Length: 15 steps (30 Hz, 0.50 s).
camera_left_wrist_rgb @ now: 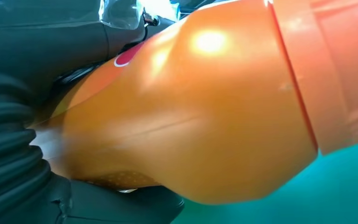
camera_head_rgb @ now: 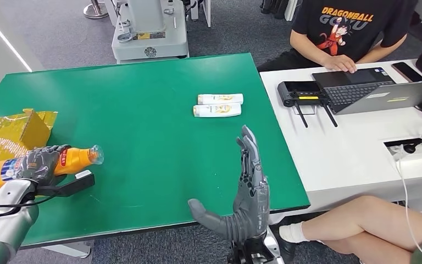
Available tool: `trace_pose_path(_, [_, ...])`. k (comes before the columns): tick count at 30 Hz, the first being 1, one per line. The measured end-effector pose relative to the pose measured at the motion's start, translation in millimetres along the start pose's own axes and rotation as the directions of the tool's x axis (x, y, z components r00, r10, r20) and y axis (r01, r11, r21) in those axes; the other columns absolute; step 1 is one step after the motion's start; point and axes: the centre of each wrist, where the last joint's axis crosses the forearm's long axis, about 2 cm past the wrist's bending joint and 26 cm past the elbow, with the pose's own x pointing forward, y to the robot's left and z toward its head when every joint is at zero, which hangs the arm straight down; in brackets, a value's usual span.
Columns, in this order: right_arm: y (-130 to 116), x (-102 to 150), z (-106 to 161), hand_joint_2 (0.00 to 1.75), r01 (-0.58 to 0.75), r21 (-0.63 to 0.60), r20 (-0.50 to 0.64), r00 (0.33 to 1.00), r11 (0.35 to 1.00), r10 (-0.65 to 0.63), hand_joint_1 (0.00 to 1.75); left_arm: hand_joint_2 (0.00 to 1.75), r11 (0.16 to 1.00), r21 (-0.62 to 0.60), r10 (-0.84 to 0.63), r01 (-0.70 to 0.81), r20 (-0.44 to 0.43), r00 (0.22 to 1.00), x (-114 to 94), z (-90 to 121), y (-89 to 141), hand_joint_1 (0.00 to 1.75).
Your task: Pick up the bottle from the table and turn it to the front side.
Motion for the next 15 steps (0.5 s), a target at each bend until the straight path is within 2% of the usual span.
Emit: trace_pose_path(15, [1.8, 0.4, -0.8, 1.75, 0.013, 0.035, -0.006, 1.000, 0.999, -0.013, 0.00, 1.75, 0.996, -0.029, -0.089, 0.087, -0.087, 0.992, -23.1, 11.0, -0.5, 1.75])
